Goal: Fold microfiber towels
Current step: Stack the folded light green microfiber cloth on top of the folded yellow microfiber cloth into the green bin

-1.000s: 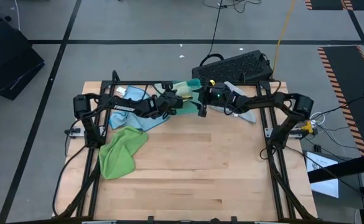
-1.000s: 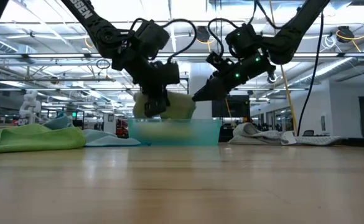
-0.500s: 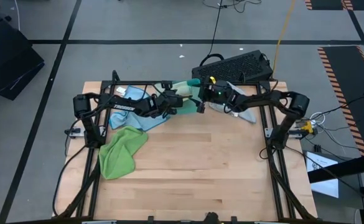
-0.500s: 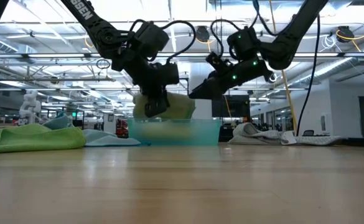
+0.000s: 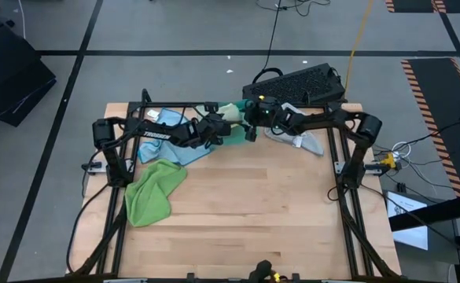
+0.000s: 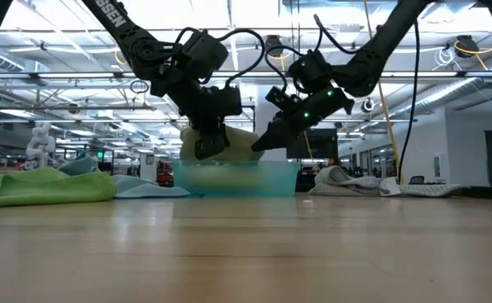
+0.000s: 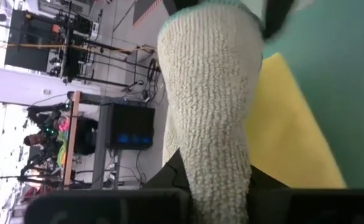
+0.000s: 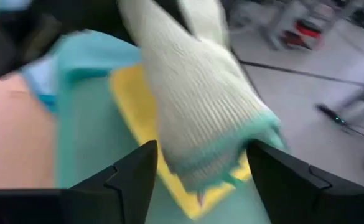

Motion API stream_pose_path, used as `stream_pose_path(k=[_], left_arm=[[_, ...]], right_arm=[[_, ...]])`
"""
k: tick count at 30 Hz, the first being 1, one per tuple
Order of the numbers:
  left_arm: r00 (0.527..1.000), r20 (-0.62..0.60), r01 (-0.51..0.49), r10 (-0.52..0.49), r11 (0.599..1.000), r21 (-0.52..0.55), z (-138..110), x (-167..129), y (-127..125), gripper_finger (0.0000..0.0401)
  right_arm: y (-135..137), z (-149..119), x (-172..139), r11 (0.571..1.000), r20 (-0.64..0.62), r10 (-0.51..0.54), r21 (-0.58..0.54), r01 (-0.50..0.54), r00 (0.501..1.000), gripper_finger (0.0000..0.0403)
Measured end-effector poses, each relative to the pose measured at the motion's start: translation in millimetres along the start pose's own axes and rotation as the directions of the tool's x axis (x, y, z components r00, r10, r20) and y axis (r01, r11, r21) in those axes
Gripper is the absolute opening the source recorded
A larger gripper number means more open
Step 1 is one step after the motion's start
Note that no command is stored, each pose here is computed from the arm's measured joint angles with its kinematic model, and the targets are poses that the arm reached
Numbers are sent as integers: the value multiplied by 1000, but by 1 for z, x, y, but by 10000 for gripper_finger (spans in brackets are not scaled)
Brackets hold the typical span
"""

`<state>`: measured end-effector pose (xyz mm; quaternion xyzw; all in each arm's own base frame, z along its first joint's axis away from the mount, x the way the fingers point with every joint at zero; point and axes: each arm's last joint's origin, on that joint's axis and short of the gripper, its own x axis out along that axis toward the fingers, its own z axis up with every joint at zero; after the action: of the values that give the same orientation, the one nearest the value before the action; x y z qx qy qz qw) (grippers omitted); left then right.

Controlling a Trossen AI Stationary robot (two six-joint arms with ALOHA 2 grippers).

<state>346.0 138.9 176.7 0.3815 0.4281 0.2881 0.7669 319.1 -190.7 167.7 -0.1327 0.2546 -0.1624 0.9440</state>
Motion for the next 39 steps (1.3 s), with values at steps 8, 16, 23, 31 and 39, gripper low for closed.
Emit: stream_pose_path(k=[8, 16, 23, 31, 39], left_arm=[[1000, -13, 12, -13, 1000, -24, -9, 7, 7, 30], [999, 16, 30, -29, 999, -14, -9, 8, 8, 30], [997, 58, 43, -43, 999, 3, -7, 8, 8, 30], [998, 54, 41, -42, 999, 28, -8, 9, 9, 31], [991, 53, 122, -122, 992, 9, -18, 14, 10, 42]], right_arm=[[-6, 14, -11, 999, 47, -35, -19, 36, 998, 258], [-7, 11, 1, 1000, 134, 12, -17, -10, 991, 282], [-8, 8, 15, 999, 83, 41, -32, -38, 996, 253], [-6, 5, 17, 997, 67, 74, -30, -72, 995, 138], [-4, 0, 20, 996, 55, 91, -26, -89, 994, 17]])
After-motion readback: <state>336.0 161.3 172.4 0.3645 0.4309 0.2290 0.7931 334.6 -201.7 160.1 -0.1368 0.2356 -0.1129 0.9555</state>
